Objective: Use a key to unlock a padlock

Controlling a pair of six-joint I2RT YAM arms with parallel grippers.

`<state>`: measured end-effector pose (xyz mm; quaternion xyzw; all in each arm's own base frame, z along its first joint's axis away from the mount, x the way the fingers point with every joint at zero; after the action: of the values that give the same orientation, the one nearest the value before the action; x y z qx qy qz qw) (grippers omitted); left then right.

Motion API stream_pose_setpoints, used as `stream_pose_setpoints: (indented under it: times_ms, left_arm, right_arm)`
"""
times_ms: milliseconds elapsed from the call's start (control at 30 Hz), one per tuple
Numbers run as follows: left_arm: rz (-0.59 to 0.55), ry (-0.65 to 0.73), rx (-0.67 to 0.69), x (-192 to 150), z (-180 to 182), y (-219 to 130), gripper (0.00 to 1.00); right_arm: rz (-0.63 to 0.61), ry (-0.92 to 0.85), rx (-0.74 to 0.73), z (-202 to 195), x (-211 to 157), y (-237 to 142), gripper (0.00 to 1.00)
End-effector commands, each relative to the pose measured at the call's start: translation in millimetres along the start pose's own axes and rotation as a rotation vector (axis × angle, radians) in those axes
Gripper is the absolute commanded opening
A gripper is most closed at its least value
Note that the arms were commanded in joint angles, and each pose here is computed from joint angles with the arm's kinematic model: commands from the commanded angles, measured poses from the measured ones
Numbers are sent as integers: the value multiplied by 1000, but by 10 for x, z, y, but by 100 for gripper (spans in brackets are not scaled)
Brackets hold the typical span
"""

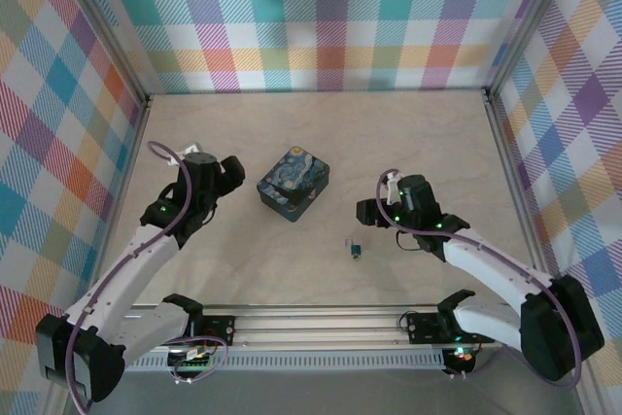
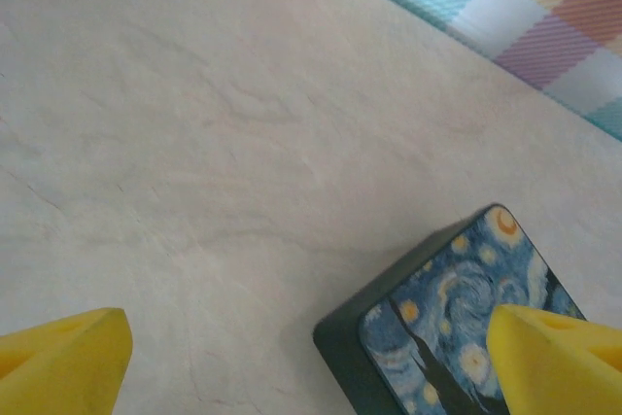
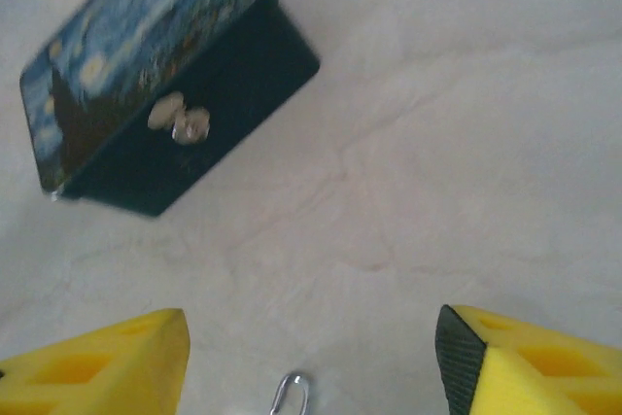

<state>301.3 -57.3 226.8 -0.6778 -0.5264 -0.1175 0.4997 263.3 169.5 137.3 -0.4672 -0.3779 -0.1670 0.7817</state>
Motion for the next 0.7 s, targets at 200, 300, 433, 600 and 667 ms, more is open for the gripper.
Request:
stream_pose_setpoints:
  times_ms: [200,300,433,600,667]
  left_arm:
    - [-299,102,126,448,208,-78,100]
    - [-381,142,196,493,331,-6,100]
    - [-446,195,292,473,531,104,100]
    - [-422,260,334,336,686,288,100]
    - [-399,289,324,271,699,368,100]
  right_arm:
    - [-254,-118,-325,-604,480,-365,100]
    - [-291,-118,-409,-845,510,-408,100]
    - [-293,-115,-499,-1145,461,-381,100]
    - [-314,-176,-545,-1349,482,-320,100]
    - [-321,-174,-549,-1428,459,-276,100]
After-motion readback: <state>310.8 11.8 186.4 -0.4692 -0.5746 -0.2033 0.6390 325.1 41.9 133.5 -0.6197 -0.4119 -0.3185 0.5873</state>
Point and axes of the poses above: each hand's point on the last joint's axis, 136 mm out from that joint toward the fingers, its own y axis out along the fingers, its own z axis along the line the jaws close on, x = y × z, the point moved 2 cm from there along -y, back along the fingers, and after that the axes turned 9 degrees about -y, right-handed, at the moved point
